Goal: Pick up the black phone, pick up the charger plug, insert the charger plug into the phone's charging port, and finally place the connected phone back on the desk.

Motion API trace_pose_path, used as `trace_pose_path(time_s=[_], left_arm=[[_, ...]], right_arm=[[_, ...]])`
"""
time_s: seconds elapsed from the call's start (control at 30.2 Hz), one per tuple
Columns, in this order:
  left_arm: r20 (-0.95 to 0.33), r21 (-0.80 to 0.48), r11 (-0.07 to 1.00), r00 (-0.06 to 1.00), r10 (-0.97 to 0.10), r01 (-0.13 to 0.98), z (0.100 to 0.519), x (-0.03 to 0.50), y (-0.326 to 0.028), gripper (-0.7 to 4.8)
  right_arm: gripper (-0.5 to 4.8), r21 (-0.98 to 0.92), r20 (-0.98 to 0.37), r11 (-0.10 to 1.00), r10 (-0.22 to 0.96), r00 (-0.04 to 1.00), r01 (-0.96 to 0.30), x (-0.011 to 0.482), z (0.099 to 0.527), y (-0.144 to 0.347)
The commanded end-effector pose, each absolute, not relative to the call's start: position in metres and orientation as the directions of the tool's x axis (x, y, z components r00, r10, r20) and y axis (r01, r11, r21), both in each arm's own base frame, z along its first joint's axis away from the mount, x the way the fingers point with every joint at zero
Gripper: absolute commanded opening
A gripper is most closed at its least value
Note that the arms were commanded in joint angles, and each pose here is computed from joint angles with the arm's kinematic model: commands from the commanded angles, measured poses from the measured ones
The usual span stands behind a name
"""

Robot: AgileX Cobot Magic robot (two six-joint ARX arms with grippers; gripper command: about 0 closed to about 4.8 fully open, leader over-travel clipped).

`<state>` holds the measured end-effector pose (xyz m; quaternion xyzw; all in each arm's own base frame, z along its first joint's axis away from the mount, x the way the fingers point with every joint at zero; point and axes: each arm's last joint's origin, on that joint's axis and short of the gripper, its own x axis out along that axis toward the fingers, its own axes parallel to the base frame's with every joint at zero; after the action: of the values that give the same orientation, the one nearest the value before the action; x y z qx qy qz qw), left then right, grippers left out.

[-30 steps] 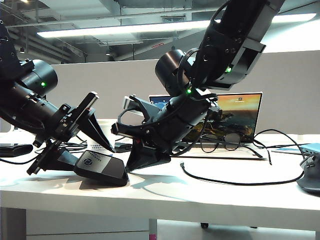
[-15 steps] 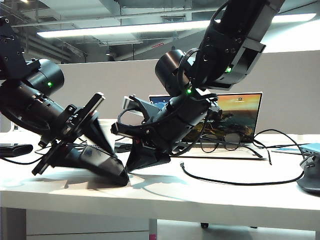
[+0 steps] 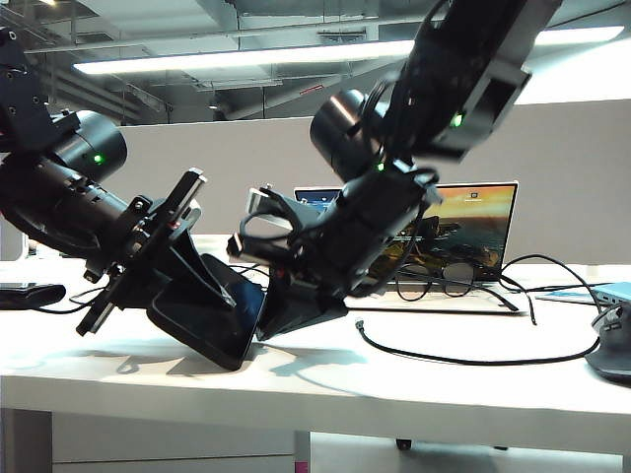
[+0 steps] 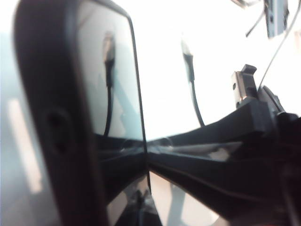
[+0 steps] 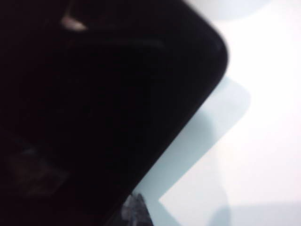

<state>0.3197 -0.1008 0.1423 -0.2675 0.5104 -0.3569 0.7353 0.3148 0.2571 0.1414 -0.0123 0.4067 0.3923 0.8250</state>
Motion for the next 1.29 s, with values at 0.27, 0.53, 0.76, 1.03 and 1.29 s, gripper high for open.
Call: trace_pose_path(time_s=[0.27,0.53,0.76,1.03,1.29], left_arm=[[-0.526,-0.601,0.572,0.262,-0.809,0.559,0.188,0.304,-0.097,-0.06],[-0.432,-0.341,0.528,0.370,-0.823,0.778,0.250,0.278,-0.091,-0.06],[-0.353,-0.068,0.518,0.465,-0.812,0.853,0.291,0.252,-0.090,-0.06],[-0.257,0.110,0.445,0.458,-0.851,0.889,0.317,0.231,-0.101,-0.06],[-0.203,0.234,0.368,0.415,-0.887,0.900,0.327,0.218,-0.118,-0.06]], right_arm=[[-0.06,0.248,-0.617,0.658,0.673,0.407,-0.711,0.295,0.232,0.224],[-0.06,0.243,-0.483,0.527,0.794,0.370,-0.815,0.264,0.295,0.203],[-0.06,0.208,-0.367,0.432,0.866,0.339,-0.877,0.240,0.334,0.189],[-0.06,0.201,-0.375,0.352,0.890,0.260,-0.914,0.223,0.342,0.182],[-0.06,0.178,-0.369,0.341,0.893,0.258,-0.923,0.209,0.353,0.175]])
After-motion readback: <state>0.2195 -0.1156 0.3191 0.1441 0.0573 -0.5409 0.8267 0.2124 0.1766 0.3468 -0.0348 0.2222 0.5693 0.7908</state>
